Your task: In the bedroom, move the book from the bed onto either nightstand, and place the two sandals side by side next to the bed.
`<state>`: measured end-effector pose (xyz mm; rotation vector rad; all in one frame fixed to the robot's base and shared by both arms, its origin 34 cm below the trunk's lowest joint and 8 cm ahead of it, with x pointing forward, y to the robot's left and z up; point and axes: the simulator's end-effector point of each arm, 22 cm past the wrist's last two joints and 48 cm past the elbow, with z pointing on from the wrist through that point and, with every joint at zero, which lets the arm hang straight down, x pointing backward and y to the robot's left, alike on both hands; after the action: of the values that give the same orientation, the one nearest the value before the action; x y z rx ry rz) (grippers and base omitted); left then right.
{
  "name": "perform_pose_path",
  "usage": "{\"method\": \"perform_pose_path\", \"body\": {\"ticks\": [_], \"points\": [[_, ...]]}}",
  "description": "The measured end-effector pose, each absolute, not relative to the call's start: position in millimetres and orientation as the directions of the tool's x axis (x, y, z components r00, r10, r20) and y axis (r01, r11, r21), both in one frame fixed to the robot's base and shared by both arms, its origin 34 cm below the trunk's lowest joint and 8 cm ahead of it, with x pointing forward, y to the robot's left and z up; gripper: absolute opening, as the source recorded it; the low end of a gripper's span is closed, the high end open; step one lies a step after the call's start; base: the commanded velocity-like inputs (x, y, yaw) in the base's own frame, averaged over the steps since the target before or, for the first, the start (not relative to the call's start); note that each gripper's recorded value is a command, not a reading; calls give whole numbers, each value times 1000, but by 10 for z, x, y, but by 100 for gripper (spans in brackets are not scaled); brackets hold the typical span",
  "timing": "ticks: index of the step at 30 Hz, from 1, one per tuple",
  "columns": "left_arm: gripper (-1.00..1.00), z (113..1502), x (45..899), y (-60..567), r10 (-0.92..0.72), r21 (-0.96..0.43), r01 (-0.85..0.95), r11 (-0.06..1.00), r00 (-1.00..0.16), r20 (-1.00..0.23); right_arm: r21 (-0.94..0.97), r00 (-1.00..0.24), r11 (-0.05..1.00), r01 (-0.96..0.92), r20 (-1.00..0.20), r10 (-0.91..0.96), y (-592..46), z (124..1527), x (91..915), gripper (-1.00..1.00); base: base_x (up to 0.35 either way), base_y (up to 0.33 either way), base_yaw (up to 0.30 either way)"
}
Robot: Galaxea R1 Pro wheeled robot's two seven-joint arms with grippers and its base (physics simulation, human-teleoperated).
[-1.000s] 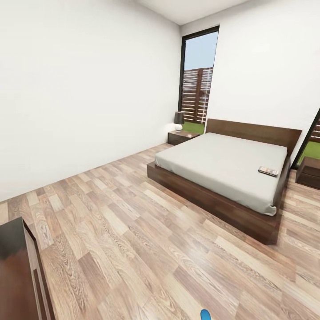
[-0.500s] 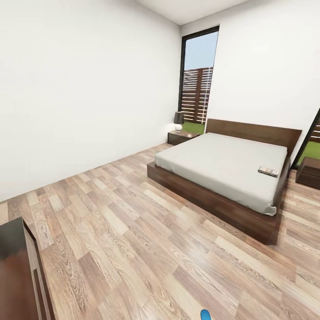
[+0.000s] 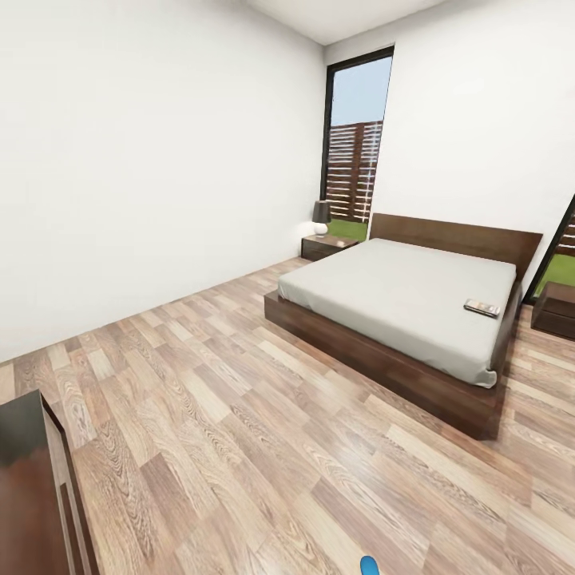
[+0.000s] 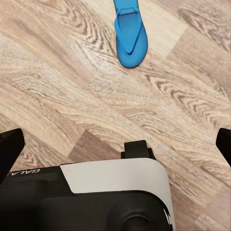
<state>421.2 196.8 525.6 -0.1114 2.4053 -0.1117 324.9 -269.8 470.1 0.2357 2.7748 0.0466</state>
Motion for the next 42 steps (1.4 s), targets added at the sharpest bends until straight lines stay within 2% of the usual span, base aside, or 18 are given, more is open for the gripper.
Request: {"method": "perform_pose_path", "body": {"ticks": [13,23,24,42], "points": [[100,5257,4211,1965,-112,-112,-50,992,-741,-663,124,-922,983,135,-349,170,-2588,4720,3283,100,0,0,0],[100,5258,4214,1965,-112,-112,-50,992,-740,-663,149,-888,976,159,-411,208,-2775,4822,3486,100,0,0,0],[100,5258,4213,1965,-112,-112,-50,992,-740,-663,291,-827,923,251,-432,361,-2868,4939,3582,100,0,0,0],[100,5258,4213,1965,-112,-112,-50,992,-740,-663,277,-814,919,282,-437,382,-2972,4935,3571,100,0,0,0]]}}
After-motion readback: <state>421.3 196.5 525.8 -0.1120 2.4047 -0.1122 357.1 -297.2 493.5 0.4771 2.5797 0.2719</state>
